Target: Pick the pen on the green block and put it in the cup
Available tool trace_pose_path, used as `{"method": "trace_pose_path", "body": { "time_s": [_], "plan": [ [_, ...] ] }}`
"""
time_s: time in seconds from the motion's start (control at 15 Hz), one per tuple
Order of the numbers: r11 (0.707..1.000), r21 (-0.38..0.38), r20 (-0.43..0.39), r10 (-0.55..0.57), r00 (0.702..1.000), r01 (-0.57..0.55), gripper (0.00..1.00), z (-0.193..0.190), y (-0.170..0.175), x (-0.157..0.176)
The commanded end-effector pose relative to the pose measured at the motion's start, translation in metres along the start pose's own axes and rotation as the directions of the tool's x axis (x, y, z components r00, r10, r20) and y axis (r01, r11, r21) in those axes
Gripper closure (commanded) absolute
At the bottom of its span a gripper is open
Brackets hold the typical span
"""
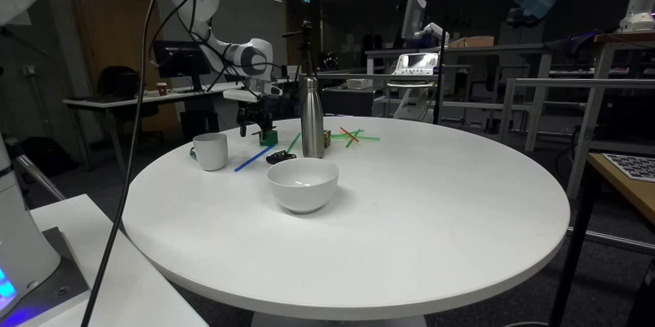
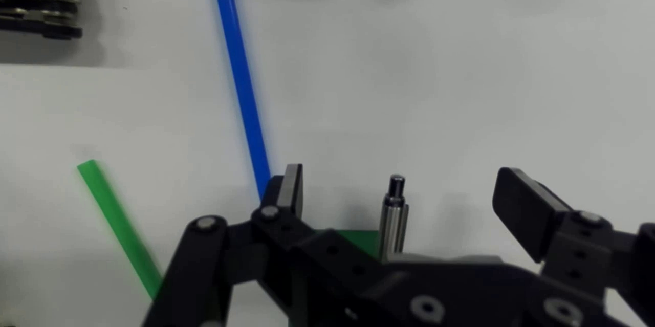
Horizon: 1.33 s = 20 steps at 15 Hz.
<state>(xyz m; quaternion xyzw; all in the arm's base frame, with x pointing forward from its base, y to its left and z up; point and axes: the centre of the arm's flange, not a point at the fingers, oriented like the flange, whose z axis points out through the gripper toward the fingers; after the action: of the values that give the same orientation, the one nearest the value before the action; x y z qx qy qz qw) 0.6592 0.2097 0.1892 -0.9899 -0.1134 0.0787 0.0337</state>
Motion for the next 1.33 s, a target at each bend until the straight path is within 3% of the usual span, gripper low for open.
{"method": "trace_pose_path", "body": {
  "time_s": [0.0, 0.6, 0.67, 0.73, 1.27],
  "plan": [
    [0.999, -0.029, 0.007, 0.013, 1.000, -0.012, 0.00, -0.0082, -0.0037, 0.0111],
    [0.999, -0.030, 0.000, 0.014, 1.000, -0.014, 0.00, -0.0126, -0.0043, 0.0119],
    [1.000, -0.026, 0.002, 0.011, 1.000, -0.011, 0.25, -0.0122, -0.0044, 0.0121],
    [1.000, -0.028, 0.004, 0.011, 1.000, -0.011, 0.26, -0.0119, -0.0043, 0.0123],
    [1.000, -0.029, 0.023, 0.005, 1.000, -0.004, 0.88, -0.0068, -0.0067, 0.0131]
  ]
}}
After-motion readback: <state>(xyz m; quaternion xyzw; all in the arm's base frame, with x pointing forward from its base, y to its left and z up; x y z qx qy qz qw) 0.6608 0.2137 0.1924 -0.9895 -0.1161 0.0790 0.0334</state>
